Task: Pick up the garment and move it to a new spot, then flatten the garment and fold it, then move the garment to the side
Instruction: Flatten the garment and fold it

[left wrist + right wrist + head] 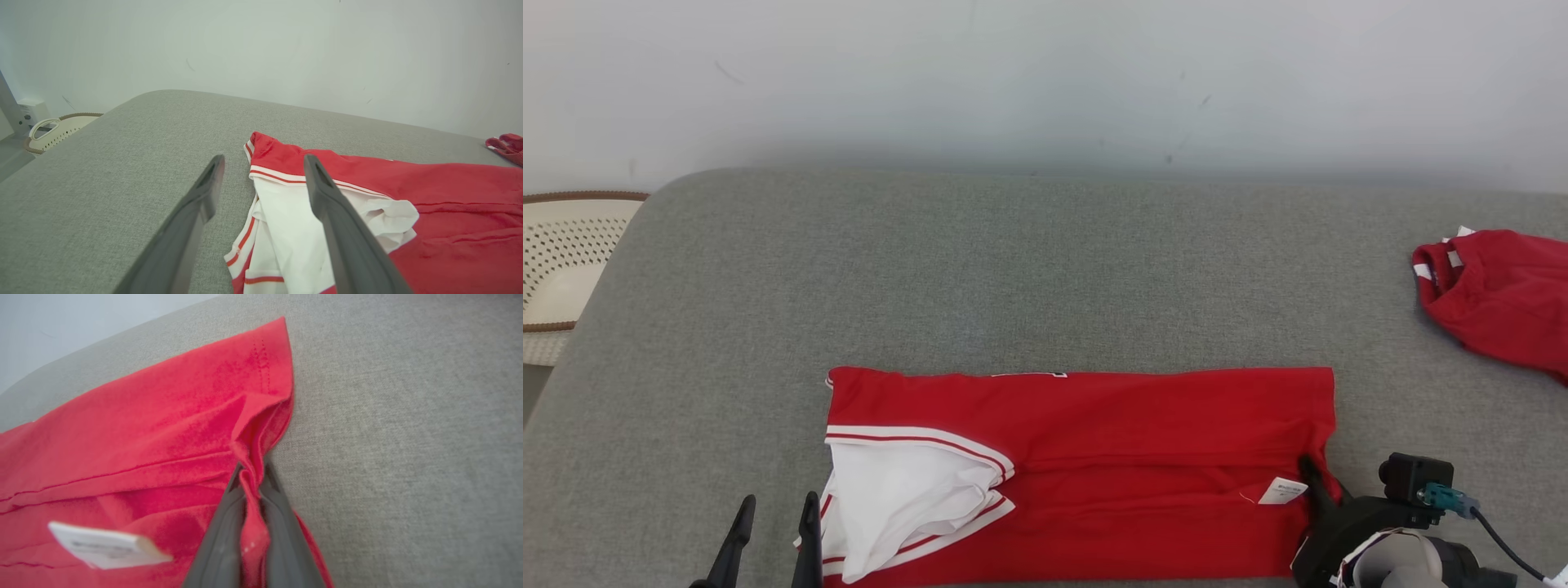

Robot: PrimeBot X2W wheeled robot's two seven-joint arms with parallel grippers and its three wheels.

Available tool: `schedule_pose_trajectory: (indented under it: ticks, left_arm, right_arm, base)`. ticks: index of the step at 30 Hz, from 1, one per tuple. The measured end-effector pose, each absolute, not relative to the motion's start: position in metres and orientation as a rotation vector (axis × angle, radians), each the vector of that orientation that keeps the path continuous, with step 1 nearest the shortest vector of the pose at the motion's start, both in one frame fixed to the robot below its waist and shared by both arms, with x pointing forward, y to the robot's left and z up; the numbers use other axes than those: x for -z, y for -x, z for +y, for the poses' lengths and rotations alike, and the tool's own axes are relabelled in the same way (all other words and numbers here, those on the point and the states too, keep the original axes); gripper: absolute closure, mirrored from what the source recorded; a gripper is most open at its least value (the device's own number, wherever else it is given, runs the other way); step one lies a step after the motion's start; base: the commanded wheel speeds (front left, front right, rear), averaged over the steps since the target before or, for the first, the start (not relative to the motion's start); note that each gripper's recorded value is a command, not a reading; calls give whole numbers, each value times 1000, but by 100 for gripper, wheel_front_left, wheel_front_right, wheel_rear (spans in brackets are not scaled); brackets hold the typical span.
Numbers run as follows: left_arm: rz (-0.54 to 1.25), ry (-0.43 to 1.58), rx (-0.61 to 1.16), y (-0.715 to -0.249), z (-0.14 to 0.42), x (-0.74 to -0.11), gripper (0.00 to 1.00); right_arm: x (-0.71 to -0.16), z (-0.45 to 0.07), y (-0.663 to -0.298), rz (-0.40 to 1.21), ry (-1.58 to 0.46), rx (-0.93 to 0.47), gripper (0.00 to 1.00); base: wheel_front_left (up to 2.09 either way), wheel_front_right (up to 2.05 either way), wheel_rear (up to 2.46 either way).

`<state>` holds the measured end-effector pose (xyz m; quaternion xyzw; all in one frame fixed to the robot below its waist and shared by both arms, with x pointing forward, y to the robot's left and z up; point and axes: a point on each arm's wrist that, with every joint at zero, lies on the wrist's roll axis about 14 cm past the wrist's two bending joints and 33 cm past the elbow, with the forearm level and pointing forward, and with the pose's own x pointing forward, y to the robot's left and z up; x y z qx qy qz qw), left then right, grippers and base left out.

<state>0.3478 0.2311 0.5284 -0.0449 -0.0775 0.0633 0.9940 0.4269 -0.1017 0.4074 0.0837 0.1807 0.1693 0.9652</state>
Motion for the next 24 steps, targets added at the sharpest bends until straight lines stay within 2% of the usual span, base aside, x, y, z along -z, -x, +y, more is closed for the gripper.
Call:
schedule_pose_trajectory:
  ticks: [14,24]
  left_arm:
    - [-156,105,-97,-350,223,-528,0]
    - [-166,108,-102,-343,224,-530,0]
  right_arm:
    - [-433,-183,-436,281,-91,-204,100]
    - [-474,-143,-430,195,-136,-351,100]
  base:
    - [0,0,0]
    - [0,0,0]
